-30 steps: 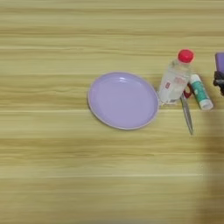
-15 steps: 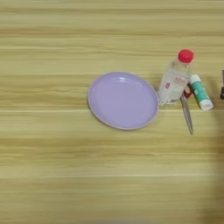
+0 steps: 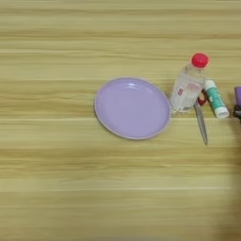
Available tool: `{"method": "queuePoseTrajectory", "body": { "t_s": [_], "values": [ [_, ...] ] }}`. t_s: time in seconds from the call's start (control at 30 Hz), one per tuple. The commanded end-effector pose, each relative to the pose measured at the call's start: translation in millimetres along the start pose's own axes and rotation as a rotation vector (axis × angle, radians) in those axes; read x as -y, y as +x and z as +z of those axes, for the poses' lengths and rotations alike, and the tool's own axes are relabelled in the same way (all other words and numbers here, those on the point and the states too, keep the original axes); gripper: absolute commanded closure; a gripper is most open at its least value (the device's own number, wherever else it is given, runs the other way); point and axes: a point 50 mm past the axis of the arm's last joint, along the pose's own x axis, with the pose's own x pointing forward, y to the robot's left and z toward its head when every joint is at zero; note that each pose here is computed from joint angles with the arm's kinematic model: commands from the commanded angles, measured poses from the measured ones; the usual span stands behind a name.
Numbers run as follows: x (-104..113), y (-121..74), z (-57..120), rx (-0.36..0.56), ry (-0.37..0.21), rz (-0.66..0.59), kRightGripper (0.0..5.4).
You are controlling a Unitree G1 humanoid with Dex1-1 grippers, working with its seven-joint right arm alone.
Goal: Move the objects on the table
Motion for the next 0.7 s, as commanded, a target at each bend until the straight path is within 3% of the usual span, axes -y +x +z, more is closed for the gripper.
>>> {"method": "queuePoseTrajectory", "body": {
  "t_s": [0.03,0.7],
  "values": [
    [6.1,2.9,42.1,0.147,-0.048,-0.012,3.98],
    [0.5,9.7,33.2,0.115,-0.05,-0.001,3.98]
  ]
}}
